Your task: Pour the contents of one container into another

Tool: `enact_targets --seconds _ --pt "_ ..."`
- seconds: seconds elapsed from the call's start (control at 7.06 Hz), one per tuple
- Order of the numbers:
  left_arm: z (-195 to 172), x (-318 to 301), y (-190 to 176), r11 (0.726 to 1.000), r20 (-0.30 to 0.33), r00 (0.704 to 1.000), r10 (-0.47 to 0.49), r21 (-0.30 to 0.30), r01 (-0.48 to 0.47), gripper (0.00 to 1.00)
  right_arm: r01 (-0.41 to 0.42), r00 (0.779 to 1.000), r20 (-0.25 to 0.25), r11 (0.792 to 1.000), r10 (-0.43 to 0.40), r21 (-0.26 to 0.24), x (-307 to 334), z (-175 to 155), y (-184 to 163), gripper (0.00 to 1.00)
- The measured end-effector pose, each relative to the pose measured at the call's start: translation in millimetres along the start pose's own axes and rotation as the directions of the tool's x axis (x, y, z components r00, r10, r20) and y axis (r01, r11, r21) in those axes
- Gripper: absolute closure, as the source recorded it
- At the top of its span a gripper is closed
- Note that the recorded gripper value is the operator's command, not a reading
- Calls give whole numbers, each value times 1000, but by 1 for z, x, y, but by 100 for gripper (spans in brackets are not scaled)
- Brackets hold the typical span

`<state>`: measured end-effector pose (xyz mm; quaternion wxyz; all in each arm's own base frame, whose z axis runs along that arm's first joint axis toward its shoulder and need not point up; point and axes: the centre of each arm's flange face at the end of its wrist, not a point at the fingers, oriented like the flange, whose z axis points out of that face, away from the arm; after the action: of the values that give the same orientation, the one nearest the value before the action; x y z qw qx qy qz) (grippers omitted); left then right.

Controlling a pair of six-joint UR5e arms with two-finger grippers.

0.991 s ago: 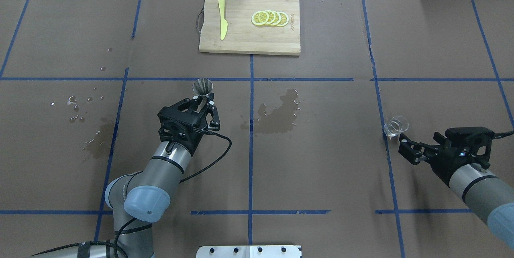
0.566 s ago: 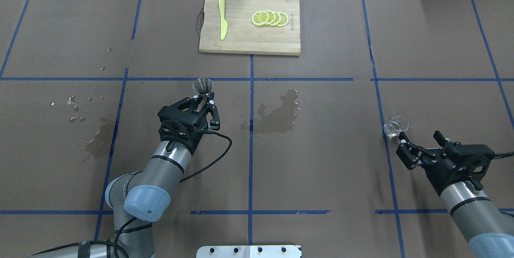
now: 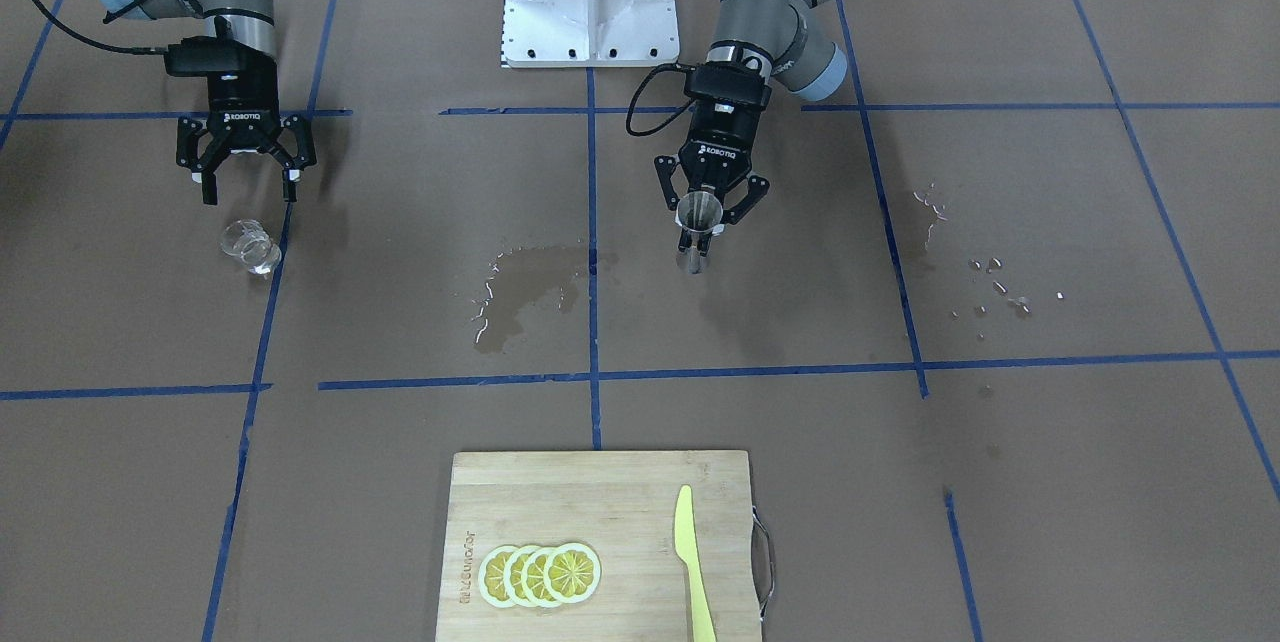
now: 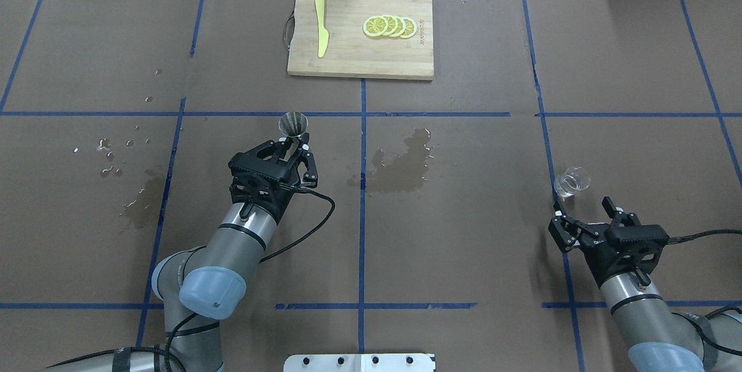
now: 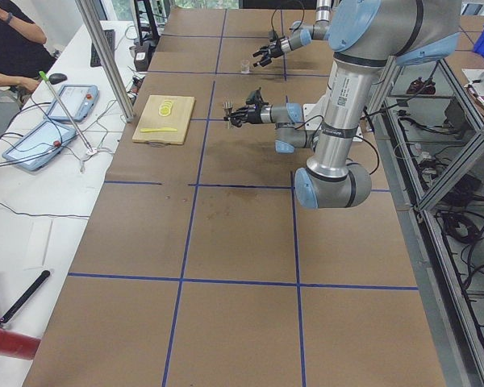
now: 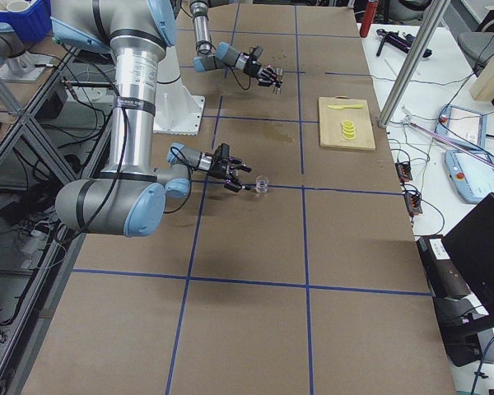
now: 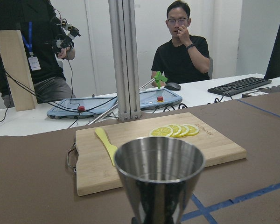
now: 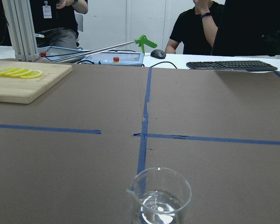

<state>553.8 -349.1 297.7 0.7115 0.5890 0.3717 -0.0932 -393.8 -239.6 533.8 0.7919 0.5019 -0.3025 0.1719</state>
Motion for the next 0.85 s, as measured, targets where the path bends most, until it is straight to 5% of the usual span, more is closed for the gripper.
enact_targets --seconds 0.85 --pt "1 -1 -1 1000 3 1000 -1 3 1 100 2 999 -36 1000 -2 -15 7 21 -3 2"
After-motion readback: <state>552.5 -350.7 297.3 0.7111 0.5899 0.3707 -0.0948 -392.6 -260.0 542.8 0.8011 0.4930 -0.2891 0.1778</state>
